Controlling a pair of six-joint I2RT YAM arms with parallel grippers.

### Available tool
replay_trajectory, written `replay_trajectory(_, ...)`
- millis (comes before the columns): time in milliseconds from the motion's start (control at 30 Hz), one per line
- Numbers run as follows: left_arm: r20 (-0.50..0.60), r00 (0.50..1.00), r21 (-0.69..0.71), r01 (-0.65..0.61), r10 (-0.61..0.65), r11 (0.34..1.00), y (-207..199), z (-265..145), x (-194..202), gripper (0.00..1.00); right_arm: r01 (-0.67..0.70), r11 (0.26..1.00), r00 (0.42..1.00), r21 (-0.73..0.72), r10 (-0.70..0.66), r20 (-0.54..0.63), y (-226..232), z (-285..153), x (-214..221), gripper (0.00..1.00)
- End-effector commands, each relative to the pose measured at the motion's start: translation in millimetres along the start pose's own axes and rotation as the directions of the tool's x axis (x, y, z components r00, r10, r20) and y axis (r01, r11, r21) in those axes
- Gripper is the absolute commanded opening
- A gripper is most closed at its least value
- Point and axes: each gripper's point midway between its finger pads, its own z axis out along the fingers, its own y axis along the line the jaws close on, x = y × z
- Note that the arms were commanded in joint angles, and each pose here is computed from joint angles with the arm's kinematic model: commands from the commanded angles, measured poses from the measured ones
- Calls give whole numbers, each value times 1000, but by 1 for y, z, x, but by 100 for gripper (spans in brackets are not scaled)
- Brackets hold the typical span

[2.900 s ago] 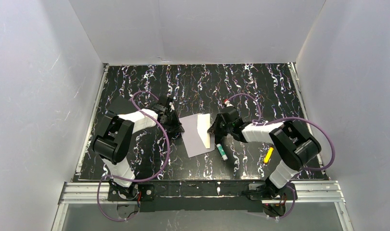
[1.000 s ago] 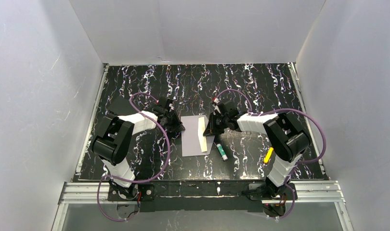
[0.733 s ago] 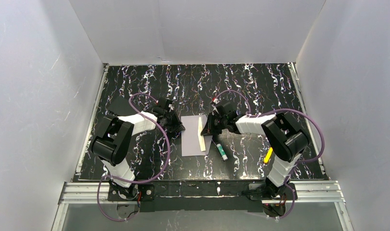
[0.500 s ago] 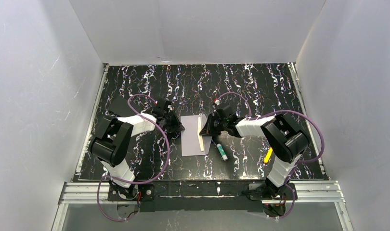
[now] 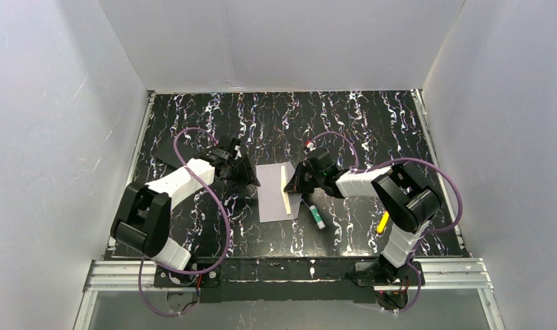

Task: Place the letter into the envelope and seal it

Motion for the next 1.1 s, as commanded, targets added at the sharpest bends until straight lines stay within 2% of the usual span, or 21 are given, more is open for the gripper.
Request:
replay_trajectory(0,-105,994,-67,16,-23,998,19,-1,25,47,4,993,1000,116,0,-30,-34,1,17,1)
replay_trajectory(267,-132,988,-41,70,-75,997,14,19,27,46,-7,995,999,98,11,-35,-29,1,17,1)
replay_trajectory(400,-154,982,-37,108,-113,993,18,29,36,33,-51,997,999,58,52,-11,-23,3,20,1)
replay_trajectory(467,-164,975,-41,144,-149,989,26,36,46,30,-58,997,998,47,58,-1,-20,6,22,1)
replay_trajectory(600,-202,964,-36,168,-171,985,28,45,56,28,-42,998,999,50,42,-6,-14,10,28,1)
replay_trajectory(933,-189,968,-31,164,-167,986,29,46,54,25,-49,996,999,70,50,-17,-12,18,39,1)
replay_trajectory(967,-185,969,-33,159,-162,987,29,46,53,25,-50,996,999,73,51,-15,-13,17,39,2)
replay_trajectory(1067,-166,976,-53,132,-139,990,31,43,48,25,-34,994,999,106,34,5,-14,11,32,16)
